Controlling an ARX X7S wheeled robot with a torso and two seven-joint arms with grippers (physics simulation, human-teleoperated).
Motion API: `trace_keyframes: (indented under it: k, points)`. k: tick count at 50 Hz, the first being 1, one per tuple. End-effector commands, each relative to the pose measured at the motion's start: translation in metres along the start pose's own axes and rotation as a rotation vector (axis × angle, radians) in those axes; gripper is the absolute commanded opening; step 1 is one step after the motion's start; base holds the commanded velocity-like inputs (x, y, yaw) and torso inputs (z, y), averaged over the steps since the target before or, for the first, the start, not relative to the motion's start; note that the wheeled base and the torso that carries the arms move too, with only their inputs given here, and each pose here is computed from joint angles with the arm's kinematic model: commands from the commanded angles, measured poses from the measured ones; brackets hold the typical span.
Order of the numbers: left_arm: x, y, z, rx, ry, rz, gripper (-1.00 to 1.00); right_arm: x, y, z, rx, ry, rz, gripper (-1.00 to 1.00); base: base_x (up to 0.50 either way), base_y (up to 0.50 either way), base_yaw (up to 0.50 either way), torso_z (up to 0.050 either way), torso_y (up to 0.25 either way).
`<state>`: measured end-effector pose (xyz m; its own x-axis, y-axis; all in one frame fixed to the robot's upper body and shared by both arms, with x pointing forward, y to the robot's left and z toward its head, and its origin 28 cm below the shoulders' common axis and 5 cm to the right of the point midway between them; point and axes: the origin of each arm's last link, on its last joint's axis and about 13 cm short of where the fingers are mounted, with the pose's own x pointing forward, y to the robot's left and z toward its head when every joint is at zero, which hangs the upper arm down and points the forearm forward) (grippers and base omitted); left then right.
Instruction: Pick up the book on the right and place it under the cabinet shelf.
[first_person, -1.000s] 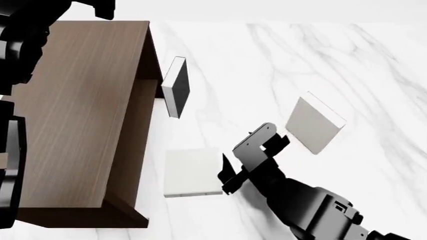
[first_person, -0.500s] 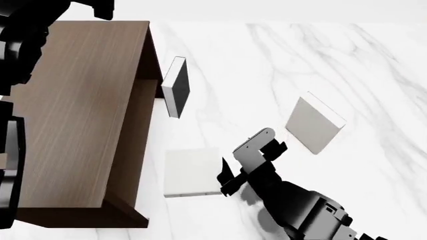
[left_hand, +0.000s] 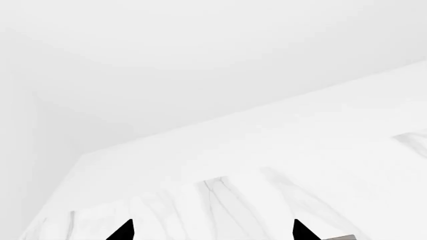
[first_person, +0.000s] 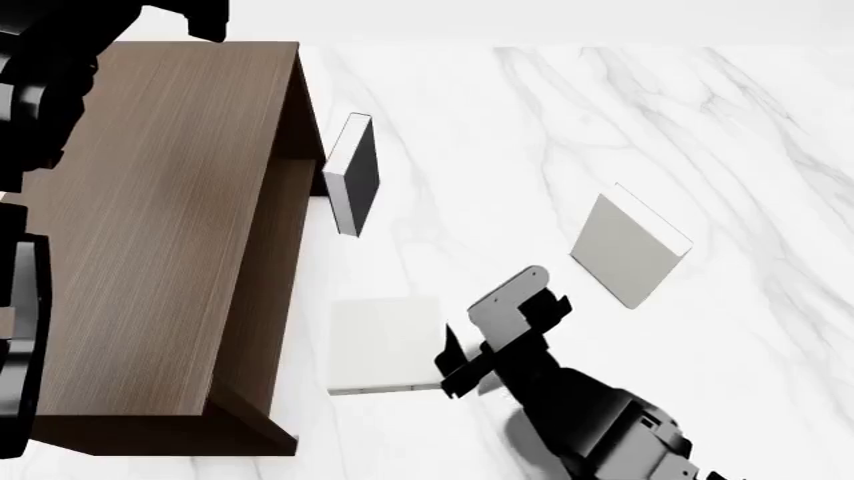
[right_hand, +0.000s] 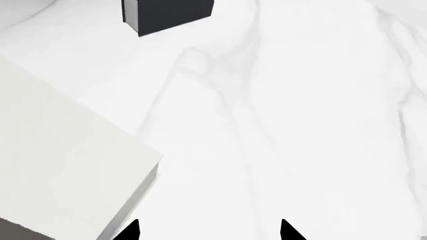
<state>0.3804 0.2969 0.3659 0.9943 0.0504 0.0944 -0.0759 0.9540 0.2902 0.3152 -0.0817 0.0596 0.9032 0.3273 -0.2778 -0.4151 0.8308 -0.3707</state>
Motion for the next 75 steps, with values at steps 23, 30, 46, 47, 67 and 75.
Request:
trace_keyframes:
  k: [23, 30, 46, 47, 67, 75]
  points:
    - [-0.001, 0.003, -0.003, 0.002, 0.005, 0.008, 1.0, 0.017, 0.021, -0.011, 0.135, 0.025, 0.064, 1.0, 0.0, 0.0, 0.0, 0.0, 0.0]
    - [-0.001, 0.003, -0.002, 0.002, 0.005, 0.008, 1.0, 0.021, 0.028, -0.008, 0.157, 0.018, 0.085, 1.0, 0.0, 0.0, 0.0, 0.0, 0.0]
    - [-0.002, 0.006, 0.002, 0.001, -0.003, 0.011, 1.0, 0.035, 0.044, 0.009, 0.166, -0.021, 0.143, 1.0, 0.0, 0.0, 0.0, 0.0, -0.002]
    - [-0.002, 0.006, 0.002, 0.0, -0.003, 0.012, 1.0, 0.035, 0.044, 0.009, 0.166, -0.022, 0.146, 1.0, 0.0, 0.0, 0.0, 0.0, 0.0]
    - [-0.003, 0.011, 0.003, 0.001, -0.002, 0.022, 1.0, 0.048, 0.066, 0.023, 0.18, -0.055, 0.217, 1.0, 0.0, 0.0, 0.0, 0.0, -0.001]
    - [-0.003, 0.012, 0.003, 0.001, -0.001, 0.025, 1.0, 0.052, 0.074, 0.027, 0.181, -0.06, 0.239, 1.0, 0.0, 0.0, 0.0, 0.0, 0.0]
